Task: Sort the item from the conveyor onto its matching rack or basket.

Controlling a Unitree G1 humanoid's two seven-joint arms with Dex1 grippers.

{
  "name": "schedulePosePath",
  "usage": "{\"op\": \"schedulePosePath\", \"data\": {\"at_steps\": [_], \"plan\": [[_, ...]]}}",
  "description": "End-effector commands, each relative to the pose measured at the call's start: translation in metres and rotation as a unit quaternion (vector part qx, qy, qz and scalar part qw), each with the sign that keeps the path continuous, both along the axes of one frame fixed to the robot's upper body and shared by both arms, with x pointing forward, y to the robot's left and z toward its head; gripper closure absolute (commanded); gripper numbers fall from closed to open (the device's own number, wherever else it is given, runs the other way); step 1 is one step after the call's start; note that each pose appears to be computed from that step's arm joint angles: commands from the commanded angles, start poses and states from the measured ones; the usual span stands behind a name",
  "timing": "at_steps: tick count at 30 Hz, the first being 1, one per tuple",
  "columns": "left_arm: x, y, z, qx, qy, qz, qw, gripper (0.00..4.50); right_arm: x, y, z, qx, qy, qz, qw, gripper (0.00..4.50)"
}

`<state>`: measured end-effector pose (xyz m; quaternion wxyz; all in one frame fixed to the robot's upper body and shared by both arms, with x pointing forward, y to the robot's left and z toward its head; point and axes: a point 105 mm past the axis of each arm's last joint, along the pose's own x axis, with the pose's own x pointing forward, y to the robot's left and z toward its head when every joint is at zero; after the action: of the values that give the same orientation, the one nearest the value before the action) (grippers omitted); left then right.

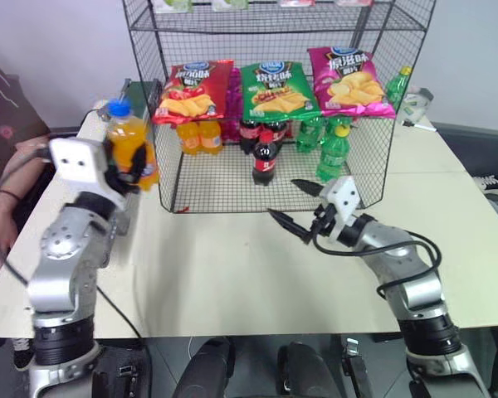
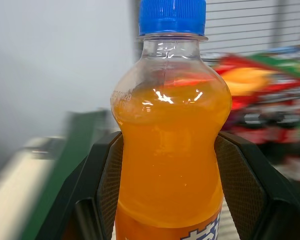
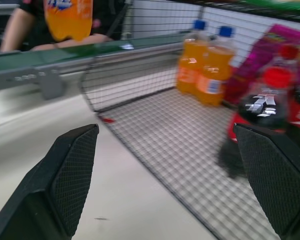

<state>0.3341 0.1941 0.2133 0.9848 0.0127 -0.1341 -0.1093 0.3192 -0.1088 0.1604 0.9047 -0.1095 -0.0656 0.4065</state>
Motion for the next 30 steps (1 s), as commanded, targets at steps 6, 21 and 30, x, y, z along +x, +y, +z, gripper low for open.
{"op": "schedulePosePath", "data": {"at_steps": [6, 21, 30], "plan": [[0.026, -0.067, -0.025, -0.015, 0.000, -0.084, 0.996, 1.85, -0.005, -0.001, 0.016, 0.007, -0.031, -0.004, 0.999, 0.00], [0.094, -0.077, -0.054, -0.011, -0.029, 0.001, 1.000, 1.85, -0.010, -0.007, 0.015, 0.008, -0.037, -0.024, 0.999, 0.00], [0.101, -0.067, -0.075, 0.003, -0.016, 0.050, 0.999, 1.85, -0.009, -0.007, 0.014, 0.009, -0.036, -0.026, 0.999, 0.00]]}}
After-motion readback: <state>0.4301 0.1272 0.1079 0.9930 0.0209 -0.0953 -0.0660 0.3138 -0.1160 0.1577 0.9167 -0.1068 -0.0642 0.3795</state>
